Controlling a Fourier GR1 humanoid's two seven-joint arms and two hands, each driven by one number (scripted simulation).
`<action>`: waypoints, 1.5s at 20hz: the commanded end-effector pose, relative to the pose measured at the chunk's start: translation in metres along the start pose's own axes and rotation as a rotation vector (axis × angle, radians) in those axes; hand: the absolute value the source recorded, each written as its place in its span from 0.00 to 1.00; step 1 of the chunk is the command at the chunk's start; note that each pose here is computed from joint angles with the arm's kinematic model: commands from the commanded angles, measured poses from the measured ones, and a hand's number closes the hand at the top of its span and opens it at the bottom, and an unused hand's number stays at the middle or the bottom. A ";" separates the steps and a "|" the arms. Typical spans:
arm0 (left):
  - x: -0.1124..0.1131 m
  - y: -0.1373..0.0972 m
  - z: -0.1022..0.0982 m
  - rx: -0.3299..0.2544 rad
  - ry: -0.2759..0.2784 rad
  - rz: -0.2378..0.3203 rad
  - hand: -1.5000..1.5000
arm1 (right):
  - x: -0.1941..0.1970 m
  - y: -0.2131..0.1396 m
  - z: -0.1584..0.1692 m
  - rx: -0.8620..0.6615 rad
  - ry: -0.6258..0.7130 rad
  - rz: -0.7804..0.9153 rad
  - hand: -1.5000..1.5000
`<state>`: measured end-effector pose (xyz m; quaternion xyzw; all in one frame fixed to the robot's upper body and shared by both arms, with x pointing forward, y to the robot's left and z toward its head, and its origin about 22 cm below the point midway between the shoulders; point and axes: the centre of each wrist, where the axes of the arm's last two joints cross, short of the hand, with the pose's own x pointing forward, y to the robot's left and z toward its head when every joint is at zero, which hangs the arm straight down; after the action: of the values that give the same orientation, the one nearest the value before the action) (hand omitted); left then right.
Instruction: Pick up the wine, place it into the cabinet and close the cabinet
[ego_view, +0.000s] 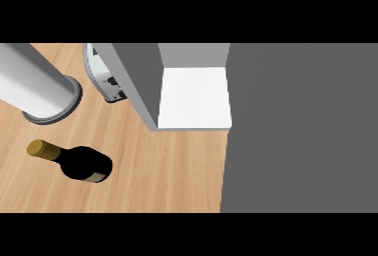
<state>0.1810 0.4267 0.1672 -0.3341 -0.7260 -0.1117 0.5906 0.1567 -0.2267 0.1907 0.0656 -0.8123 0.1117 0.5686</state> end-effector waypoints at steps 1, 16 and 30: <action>-0.022 0.029 -0.001 0.016 0.040 0.011 0.00 | 0.027 0.008 0.020 0.028 -0.043 -0.059 0.00; -0.104 0.049 -0.007 -0.003 0.156 0.042 0.00 | 0.041 0.011 0.022 0.033 -0.050 -0.049 0.00; -0.147 0.076 -0.002 0.055 0.138 -0.011 0.00 | 0.032 0.005 0.019 0.034 -0.056 -0.051 0.00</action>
<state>0.2486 0.4314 0.0290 -0.2975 -0.6937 -0.1028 0.6479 0.1513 -0.2216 0.2011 0.0648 -0.8105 0.1150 0.5707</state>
